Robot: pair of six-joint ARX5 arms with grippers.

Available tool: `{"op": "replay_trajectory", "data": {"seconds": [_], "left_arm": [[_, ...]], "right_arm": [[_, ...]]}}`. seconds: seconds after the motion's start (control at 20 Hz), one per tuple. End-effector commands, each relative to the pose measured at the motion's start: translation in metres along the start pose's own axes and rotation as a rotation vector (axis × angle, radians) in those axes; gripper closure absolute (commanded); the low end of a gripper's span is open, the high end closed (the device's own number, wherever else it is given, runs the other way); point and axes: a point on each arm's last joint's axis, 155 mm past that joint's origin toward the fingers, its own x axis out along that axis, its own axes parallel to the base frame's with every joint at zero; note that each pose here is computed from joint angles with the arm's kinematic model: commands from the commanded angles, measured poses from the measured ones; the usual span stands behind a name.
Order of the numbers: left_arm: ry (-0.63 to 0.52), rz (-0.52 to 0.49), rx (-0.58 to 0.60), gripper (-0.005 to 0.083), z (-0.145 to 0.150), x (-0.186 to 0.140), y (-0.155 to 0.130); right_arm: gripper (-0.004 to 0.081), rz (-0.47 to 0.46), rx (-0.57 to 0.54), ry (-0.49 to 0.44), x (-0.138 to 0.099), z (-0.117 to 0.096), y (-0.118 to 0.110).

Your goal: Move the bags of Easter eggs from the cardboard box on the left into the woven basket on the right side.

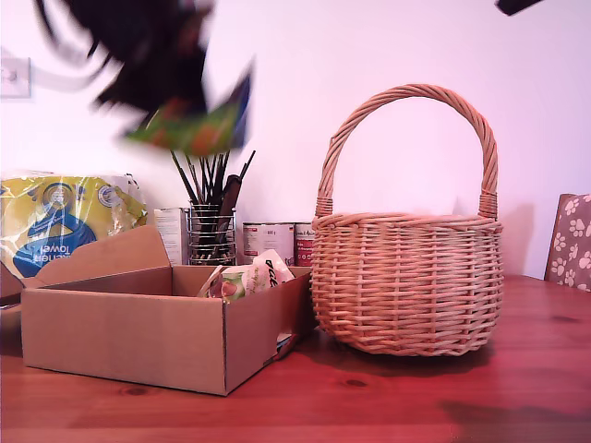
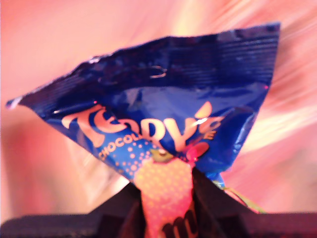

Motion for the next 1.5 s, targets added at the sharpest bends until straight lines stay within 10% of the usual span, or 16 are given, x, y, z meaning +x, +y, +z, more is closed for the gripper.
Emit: {"op": "replay_trajectory", "data": {"seconds": [0.0,0.5,0.9,1.3,1.45], "left_arm": [[-0.033,-0.075,0.052,0.0663,0.009,0.009,-0.024],[-0.275,-0.249,0.317,0.0663,0.061,0.052,-0.128],[-0.296,-0.134,0.349,0.0663,0.055,0.156,-0.092],[-0.223,-0.018,0.321,0.0653,0.035,0.181,-0.062],[-0.226,0.012,0.321,0.0212,0.036,0.181,-0.060]], "right_arm": [[0.0781,-0.022,0.006,-0.027,-0.010,-0.001,-0.003],[0.0781,-0.084,0.004,-0.115,-0.058,-0.006,-0.004],[0.0781,-0.106,0.005,-0.108,-0.063,-0.011,-0.007],[0.0781,-0.106,0.005,-0.108,-0.063,-0.011,-0.006],[0.0781,-0.106,0.005,-0.109,-0.063,-0.010,-0.006]]}}
